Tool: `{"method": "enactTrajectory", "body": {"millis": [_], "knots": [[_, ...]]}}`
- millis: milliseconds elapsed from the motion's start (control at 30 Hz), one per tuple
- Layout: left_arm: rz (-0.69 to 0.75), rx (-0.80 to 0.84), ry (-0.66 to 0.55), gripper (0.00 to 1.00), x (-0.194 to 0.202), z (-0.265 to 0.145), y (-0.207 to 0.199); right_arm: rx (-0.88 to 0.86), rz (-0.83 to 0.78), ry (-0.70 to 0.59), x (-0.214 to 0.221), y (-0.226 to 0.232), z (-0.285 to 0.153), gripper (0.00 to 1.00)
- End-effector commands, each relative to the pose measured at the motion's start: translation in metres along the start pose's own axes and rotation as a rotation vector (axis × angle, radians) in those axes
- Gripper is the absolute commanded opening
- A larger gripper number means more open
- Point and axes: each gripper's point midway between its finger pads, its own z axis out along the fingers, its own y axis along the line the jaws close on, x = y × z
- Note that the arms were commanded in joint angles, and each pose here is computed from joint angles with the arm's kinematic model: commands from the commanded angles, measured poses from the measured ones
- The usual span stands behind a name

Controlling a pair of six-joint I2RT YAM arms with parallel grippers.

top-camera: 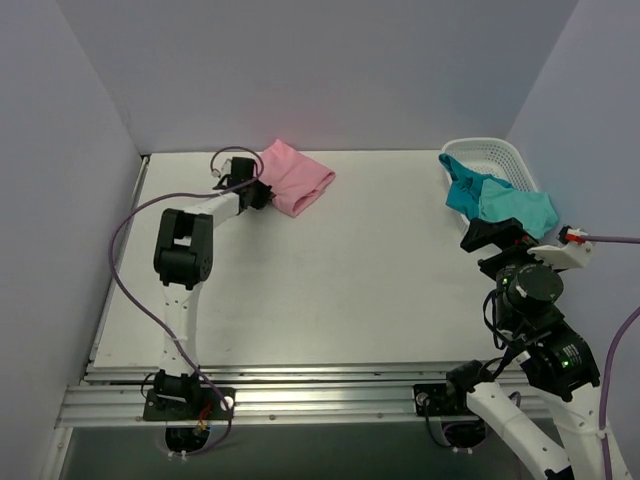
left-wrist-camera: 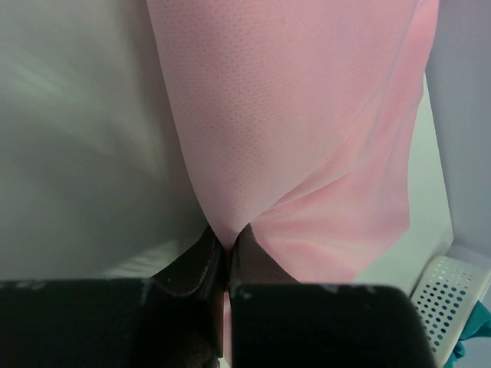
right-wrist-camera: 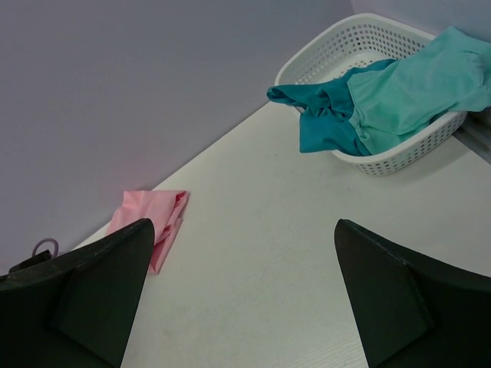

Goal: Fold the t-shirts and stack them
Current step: Neatly place the folded tshirt to the corner

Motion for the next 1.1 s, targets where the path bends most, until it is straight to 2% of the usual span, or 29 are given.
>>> {"method": "enactTrajectory", "body": {"millis": [0, 133, 200, 267, 400, 433, 500, 533, 600, 967, 1067], "knots": [[0.197, -0.051, 0.11, 0.03, -0.034, -0.013, 0.028, -0.046, 0.025, -0.002, 0.001, 0.009, 0.001, 1.0], [0.241, -0.094, 0.145, 0.03, -0.075, -0.025, 0.046, -0.069, 0.03, 0.004, 0.002, 0.012, -0.001, 1.0], [0.3, -0.09, 0.122, 0.03, -0.096, -0.034, 0.037, -0.079, 0.029, 0.005, 0.002, 0.013, -0.003, 1.0], [0.328, -0.156, 0.122, 0.03, -0.113, -0.044, 0.049, -0.097, 0.027, 0.012, 0.002, 0.016, -0.004, 1.0], [0.482, -0.239, 0.138, 0.04, -0.143, -0.064, 0.06, -0.132, 0.023, 0.029, 0.005, 0.02, -0.007, 1.0], [0.516, -0.282, 0.126, 0.04, -0.154, -0.077, 0.056, -0.142, 0.024, 0.031, 0.006, 0.022, -0.006, 1.0], [0.6, -0.354, 0.132, 0.04, -0.163, -0.08, 0.068, -0.162, 0.008, 0.055, 0.012, 0.027, -0.005, 1.0], [0.604, -0.446, 0.12, 0.04, -0.182, -0.091, 0.089, -0.168, 0.005, 0.062, 0.013, 0.028, -0.005, 1.0], [0.637, -0.505, 0.085, 0.04, -0.204, -0.095, 0.099, -0.18, -0.004, 0.074, 0.016, 0.03, -0.005, 1.0], [0.558, -0.63, 0.069, 0.04, -0.271, -0.087, 0.188, -0.211, -0.006, 0.12, 0.037, 0.029, -0.006, 1.0], [0.543, -0.607, 0.039, 0.04, -0.284, -0.083, 0.19, -0.227, -0.011, 0.148, 0.048, 0.03, -0.005, 1.0]]}}
